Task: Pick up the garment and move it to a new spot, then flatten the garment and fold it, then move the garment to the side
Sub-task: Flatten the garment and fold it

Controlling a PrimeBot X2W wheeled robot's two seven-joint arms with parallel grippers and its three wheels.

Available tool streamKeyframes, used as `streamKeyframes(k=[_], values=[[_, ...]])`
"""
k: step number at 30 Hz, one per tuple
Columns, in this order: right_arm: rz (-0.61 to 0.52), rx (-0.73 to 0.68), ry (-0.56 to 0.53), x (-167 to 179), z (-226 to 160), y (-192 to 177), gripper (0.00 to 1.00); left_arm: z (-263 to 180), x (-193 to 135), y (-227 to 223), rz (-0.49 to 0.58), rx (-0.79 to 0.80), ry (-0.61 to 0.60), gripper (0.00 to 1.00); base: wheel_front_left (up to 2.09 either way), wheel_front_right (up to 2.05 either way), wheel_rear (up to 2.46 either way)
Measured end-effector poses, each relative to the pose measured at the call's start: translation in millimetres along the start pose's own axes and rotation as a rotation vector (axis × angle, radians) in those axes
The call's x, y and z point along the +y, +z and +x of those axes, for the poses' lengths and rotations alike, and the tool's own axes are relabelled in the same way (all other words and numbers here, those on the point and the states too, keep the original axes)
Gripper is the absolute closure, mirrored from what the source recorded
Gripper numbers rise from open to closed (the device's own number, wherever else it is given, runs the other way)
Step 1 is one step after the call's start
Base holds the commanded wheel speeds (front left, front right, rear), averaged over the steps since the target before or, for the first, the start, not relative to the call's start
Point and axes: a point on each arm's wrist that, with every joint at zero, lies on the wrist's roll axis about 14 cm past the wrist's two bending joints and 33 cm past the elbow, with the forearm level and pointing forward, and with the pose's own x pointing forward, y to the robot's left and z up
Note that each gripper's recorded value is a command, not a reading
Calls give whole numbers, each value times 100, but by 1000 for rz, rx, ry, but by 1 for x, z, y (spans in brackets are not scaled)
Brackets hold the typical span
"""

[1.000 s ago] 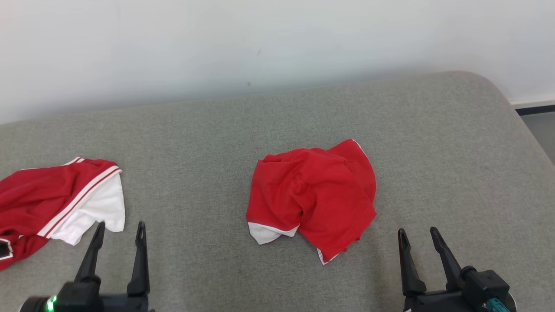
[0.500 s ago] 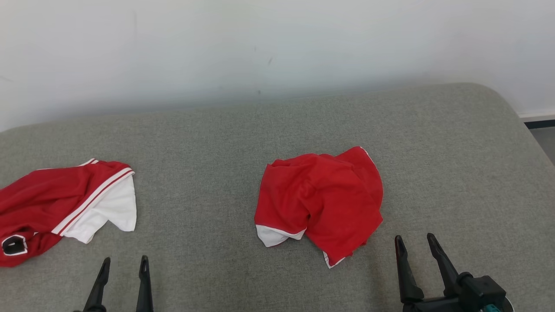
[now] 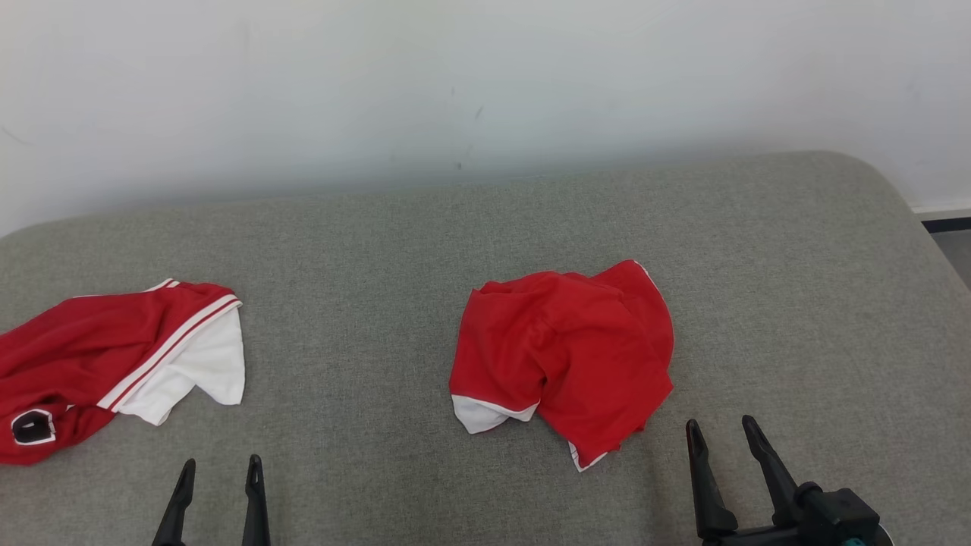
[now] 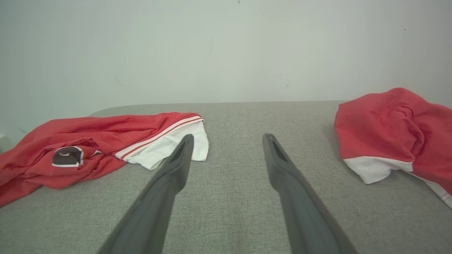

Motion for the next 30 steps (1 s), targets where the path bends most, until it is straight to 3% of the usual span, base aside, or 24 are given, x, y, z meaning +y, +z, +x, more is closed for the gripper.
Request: streamKeyframes(k=[30], values=[[-1,-6,-2,-1,0,2,0,-1,3,2,-11,-7,18,0,0,0,0]])
